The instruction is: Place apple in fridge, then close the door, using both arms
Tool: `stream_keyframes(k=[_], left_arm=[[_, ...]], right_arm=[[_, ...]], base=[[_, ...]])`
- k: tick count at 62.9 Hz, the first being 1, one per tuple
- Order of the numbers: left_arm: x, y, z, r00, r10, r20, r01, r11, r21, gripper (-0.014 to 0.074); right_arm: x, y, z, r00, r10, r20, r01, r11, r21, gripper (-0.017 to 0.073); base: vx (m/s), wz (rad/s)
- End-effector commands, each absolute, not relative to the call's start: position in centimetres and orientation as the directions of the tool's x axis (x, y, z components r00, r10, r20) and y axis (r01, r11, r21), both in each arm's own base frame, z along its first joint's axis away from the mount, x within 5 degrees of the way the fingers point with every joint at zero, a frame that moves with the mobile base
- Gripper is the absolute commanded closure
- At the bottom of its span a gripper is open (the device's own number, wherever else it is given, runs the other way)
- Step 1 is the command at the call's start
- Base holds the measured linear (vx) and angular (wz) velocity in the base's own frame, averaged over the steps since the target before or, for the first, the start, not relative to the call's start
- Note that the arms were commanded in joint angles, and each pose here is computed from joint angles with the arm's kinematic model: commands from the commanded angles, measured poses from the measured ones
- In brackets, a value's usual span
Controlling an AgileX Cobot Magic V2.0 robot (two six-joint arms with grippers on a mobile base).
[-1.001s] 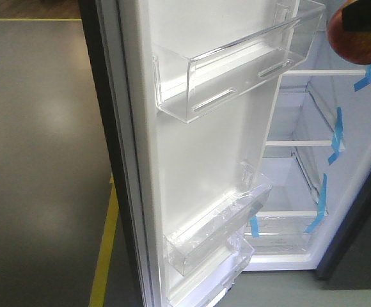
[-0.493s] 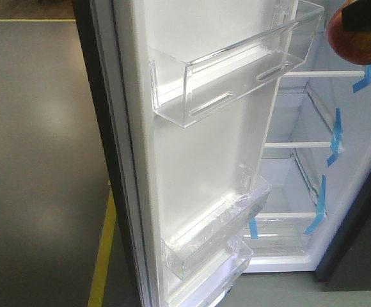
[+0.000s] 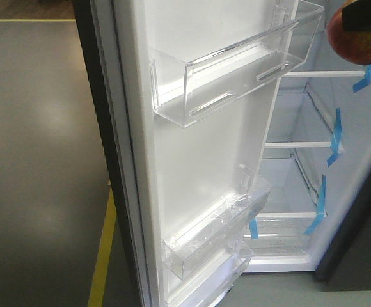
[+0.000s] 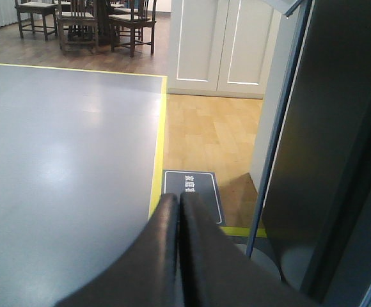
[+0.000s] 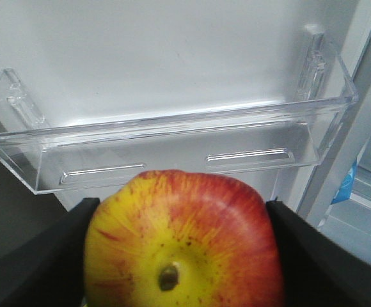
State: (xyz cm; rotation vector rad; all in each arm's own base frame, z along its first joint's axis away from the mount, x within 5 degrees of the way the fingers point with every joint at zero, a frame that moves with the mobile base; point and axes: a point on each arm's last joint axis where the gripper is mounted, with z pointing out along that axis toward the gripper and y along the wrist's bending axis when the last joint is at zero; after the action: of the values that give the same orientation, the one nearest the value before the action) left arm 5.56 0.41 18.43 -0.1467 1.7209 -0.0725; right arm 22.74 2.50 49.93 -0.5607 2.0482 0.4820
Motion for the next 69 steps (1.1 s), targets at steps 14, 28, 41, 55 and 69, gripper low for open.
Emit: stream_keyframes(k=[14, 28, 41, 55, 69], left_arm=[[5.63, 0.21, 18.18, -0.098, -0.14, -0.985, -0.025, 0.99, -0.138, 0.06], [5.63, 0.21, 18.18, -0.098, -0.14, -0.985, -0.025, 0.99, -0.138, 0.06], [5.63, 0.21, 18.18, -0.098, -0.14, -0.985, -0.025, 0.99, -0.138, 0.06], [5.63, 0.21, 18.18, -0.098, -0.14, -0.985, -0.025, 0.99, -0.138, 0.06], [5.63, 0.21, 18.18, -0.098, -0.14, -0.985, -0.025, 0.99, -0.138, 0.06]], right_arm=[[21.44, 2.92, 51.5, -0.405, -0.181, -0.896, -0.587, 0.803, 0.103, 0.0566], [21.44, 2.92, 51.5, -0.405, -0.181, -0.896, -0.587, 0.803, 0.103, 0.0566], [21.44, 2.92, 51.5, -0.405, -0.181, -0.896, -0.587, 0.803, 0.103, 0.0566], [21.44, 2.92, 51.5, -0.405, -0.181, -0.896, -0.587, 0.803, 0.103, 0.0566], [21.44, 2.92, 51.5, -0.405, -0.181, -0.896, -0.587, 0.803, 0.103, 0.0566]], base=[[0.0, 0.0], [0.0, 0.0], [0.0, 0.0], [0.0, 0.0], [0.0, 0.0]])
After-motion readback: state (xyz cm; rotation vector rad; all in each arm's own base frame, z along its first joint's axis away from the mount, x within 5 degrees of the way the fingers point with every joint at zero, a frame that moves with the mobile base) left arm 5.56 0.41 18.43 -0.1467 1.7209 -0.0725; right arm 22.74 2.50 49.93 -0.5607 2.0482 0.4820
